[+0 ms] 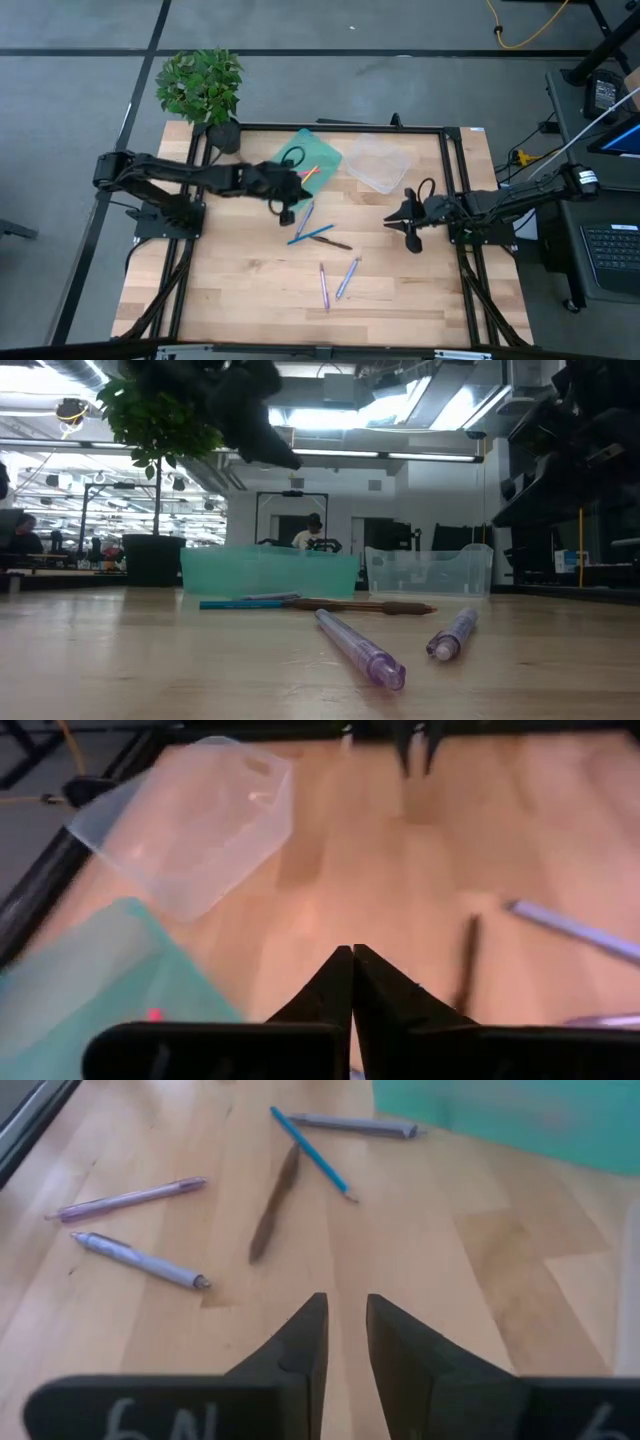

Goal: Sort pens & pencils
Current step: Put the blue pencil into the blue bin

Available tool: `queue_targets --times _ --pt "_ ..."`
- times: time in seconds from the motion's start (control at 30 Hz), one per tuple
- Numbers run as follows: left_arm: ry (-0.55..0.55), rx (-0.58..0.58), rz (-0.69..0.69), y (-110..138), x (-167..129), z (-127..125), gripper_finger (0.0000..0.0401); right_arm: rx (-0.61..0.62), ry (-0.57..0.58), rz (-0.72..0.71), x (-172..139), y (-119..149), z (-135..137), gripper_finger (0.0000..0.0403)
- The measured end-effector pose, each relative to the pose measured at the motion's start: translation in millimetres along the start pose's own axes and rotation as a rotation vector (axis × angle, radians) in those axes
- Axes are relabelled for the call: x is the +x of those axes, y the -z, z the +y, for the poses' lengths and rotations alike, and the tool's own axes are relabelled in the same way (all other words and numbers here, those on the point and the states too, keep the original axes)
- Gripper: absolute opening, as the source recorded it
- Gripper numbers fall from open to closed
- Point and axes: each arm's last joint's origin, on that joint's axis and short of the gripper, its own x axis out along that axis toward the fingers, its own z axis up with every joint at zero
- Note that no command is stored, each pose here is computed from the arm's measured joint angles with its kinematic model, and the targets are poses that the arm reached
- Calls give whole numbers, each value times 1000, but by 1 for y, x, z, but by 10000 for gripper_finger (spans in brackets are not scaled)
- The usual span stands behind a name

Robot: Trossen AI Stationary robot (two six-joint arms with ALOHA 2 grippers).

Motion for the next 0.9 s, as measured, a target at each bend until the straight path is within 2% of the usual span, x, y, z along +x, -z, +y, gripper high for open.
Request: queue_targets --times 0.13,0.27,0.5,0.67,0.73,0.9 --pt "45 -51 -140 25 -4 -15 16 -5 -24 -2 0 0 4 75" --pt "104 -40 -291 39 -9 -32 25 -7 -38 -13 1 -1 7 75" --pt "176 -26 -342 64 -15 -54 30 -19 -48 -62 5 -5 9 75" --pt "251 54 -521 71 -31 -75 17 -42 -61 -127 13 -11 12 75" --pt "249 64 -550 76 -35 -79 10 -68 -60 -137 16 -12 12 75" --pt "176 25 -503 85 -35 -83 1 -88 -60 -142 24 -11 13 75"
